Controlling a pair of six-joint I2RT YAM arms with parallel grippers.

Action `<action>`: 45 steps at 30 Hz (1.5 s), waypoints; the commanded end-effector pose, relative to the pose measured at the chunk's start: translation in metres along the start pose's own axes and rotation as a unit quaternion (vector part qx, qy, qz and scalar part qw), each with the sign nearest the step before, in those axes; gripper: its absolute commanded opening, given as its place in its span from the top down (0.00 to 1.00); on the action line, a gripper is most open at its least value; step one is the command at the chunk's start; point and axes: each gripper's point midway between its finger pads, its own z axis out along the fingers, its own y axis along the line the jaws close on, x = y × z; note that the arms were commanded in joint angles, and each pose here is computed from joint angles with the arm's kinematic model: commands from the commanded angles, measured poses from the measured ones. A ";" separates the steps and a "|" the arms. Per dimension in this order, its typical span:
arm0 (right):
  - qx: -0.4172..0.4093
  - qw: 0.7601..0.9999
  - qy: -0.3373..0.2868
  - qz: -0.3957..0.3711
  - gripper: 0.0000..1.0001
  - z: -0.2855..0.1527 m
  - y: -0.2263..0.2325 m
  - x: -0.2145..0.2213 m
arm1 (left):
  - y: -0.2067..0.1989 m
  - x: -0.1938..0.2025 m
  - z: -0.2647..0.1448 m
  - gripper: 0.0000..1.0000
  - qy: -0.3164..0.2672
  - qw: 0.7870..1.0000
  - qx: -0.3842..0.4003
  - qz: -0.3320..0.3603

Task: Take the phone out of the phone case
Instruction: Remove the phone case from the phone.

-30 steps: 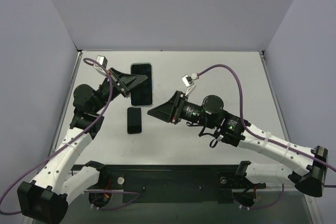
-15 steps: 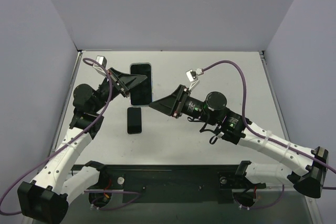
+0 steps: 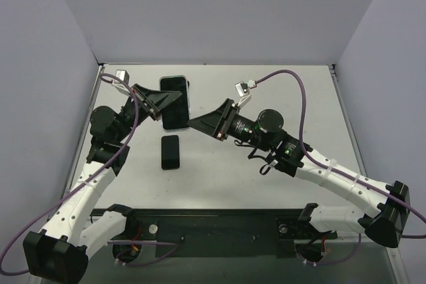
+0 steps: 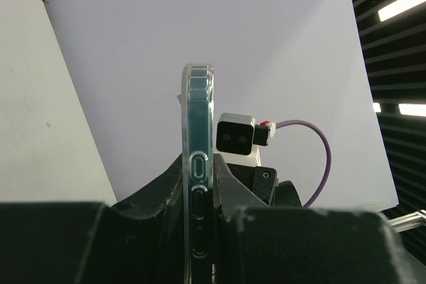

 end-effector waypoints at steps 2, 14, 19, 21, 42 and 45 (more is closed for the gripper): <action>-0.029 1.000 0.005 0.010 0.72 0.021 0.014 0.002 | -0.066 0.015 -0.010 1.00 0.029 0.995 0.093 0.033; -0.050 0.998 0.010 0.027 0.72 0.043 0.027 -0.001 | -0.060 0.023 -0.015 1.00 0.045 0.994 0.085 0.046; -0.058 0.997 -0.017 0.049 0.80 0.049 0.029 -0.014 | -0.058 0.030 -0.019 1.00 0.057 0.993 0.088 0.061; -0.078 0.995 -0.018 0.059 0.98 0.049 0.037 -0.016 | -0.055 0.036 -0.024 1.00 0.069 0.991 0.082 0.078; -0.118 0.989 -0.051 0.075 1.00 -0.017 0.064 -0.030 | -0.011 0.033 -0.105 0.33 -0.029 0.966 -0.086 0.244; -0.123 0.988 -0.056 0.075 1.00 -0.022 0.070 -0.032 | -0.012 0.043 -0.097 0.32 0.008 0.970 -0.063 0.233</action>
